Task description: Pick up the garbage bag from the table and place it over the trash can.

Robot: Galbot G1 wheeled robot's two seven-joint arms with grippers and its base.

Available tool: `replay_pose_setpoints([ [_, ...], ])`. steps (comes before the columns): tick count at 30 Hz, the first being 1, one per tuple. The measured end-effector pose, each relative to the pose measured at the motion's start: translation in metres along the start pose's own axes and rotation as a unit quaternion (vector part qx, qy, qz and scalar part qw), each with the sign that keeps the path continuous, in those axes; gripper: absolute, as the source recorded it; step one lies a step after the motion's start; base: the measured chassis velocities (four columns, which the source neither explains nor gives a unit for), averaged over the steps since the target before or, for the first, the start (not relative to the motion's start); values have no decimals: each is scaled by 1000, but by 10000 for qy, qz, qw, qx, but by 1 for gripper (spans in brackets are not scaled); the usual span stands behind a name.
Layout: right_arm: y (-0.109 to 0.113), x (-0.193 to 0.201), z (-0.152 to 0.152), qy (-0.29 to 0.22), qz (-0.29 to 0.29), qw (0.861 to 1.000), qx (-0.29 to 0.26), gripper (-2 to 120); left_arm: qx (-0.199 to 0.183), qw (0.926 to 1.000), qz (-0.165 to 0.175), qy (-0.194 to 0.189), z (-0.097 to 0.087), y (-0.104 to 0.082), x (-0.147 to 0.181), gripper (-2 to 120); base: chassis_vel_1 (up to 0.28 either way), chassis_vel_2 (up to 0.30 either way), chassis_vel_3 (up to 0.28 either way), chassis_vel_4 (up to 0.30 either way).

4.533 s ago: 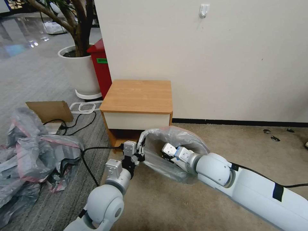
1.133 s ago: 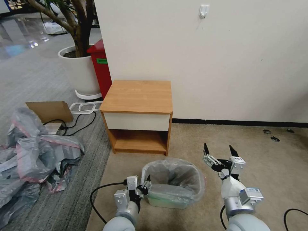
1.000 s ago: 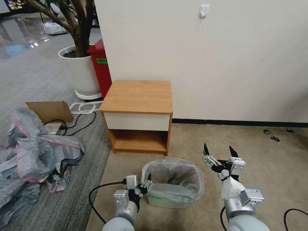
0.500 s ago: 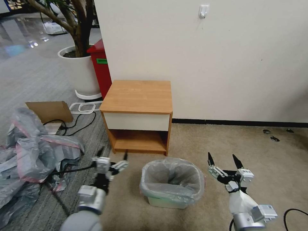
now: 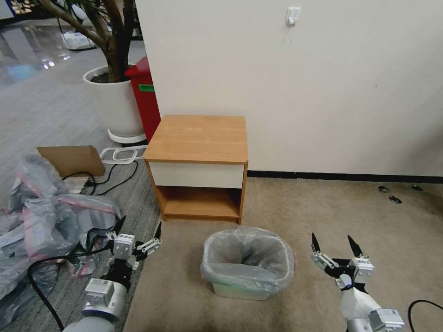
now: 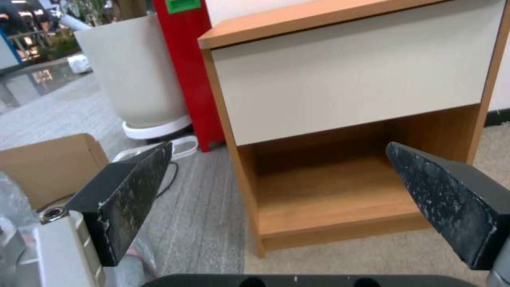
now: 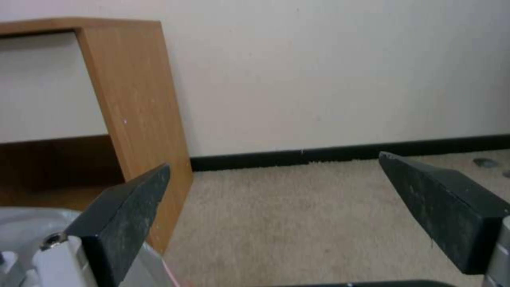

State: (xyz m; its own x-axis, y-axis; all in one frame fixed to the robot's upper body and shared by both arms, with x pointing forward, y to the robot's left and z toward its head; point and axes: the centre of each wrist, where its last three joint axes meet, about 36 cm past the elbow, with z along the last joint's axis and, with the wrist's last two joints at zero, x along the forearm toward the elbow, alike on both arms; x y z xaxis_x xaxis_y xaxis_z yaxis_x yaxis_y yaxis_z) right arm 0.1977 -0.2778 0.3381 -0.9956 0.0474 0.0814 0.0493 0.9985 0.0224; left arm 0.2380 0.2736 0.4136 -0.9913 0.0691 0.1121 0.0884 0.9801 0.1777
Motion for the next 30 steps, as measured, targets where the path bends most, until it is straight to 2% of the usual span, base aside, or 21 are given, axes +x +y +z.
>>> replay_pose_setpoints([
  [30, 1, 0, 1, 6, 0, 10000, -8, 100, 32, 10000, -13, 19, 0, -1, -1, 100, 0, 0, 0, 0],
])
